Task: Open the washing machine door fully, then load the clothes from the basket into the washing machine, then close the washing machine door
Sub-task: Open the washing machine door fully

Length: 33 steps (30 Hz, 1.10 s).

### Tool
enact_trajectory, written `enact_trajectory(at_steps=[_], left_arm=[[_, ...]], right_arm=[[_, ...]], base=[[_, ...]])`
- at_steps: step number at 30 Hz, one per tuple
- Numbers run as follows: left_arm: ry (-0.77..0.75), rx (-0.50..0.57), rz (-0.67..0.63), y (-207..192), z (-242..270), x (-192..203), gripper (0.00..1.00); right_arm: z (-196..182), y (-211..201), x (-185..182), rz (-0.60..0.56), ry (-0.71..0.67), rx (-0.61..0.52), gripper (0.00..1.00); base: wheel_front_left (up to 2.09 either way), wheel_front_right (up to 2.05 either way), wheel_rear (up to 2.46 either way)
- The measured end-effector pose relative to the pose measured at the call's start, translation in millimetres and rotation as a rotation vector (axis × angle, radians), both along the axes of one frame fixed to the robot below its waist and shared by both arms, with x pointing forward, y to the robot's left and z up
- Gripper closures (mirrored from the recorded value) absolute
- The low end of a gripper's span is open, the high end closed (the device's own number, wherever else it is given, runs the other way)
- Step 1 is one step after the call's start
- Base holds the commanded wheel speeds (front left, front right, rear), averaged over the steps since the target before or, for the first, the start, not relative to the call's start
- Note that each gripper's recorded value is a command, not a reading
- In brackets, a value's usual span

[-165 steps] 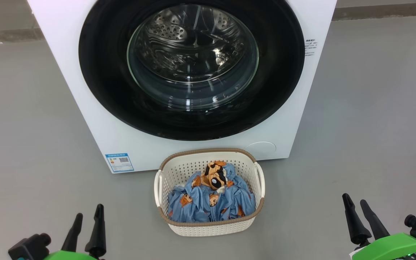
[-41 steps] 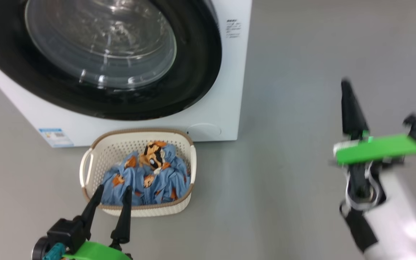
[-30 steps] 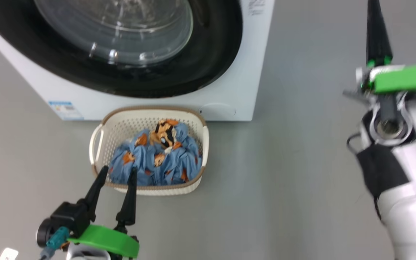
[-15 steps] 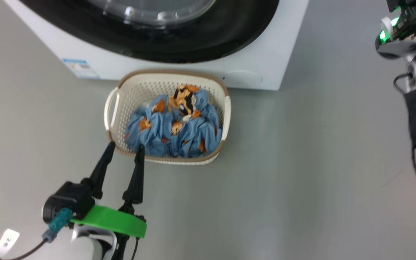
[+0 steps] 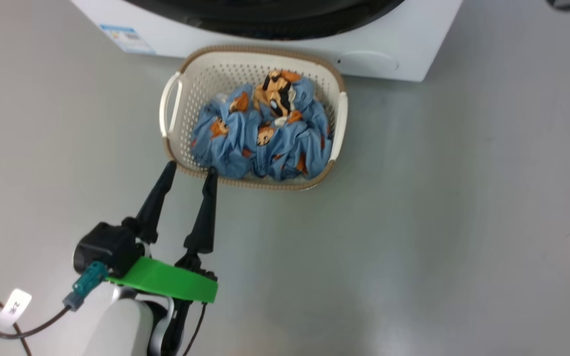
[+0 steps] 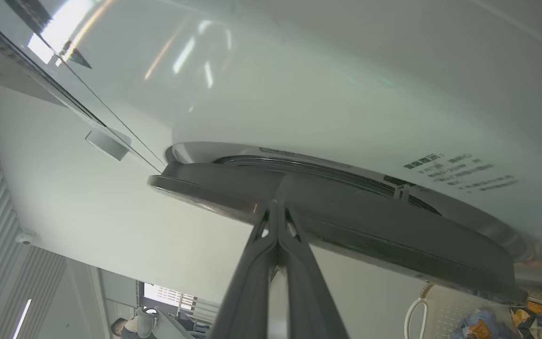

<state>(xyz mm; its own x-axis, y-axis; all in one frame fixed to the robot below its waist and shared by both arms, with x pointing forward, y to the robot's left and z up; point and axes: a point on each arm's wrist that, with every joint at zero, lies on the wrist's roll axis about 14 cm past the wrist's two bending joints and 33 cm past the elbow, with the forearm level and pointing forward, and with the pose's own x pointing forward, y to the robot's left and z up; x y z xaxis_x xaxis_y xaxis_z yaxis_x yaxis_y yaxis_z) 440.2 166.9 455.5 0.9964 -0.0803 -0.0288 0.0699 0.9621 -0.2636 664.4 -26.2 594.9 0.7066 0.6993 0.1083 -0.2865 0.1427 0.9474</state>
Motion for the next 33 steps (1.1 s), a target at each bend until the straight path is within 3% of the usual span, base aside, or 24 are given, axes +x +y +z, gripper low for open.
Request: enact_trajectory(at_steps=[7, 19, 33], left_arm=[[0.011, 0.000, -0.006, -0.2, -6.6, 9.4, 0.00], [0.038, -0.007, 0.010, 6.6, -19.1, 15.3, 0.00], [0.023, -0.016, 0.002, 3.2, -17.6, 24.4, 0.00]], right_arm=[[-16.9, 24.3, 16.7, 0.067, 0.014, -0.052, 1.00], [-36.7, 40.2, 40.7, 0.084, 0.018, -0.089, 1.00], [-44.8, 55.1, 30.4, 0.159, -0.013, -0.172, 1.00]], base=[[0.00, 0.00, 0.00], [0.00, 0.00, 0.00], [0.00, 0.00, 0.00]])
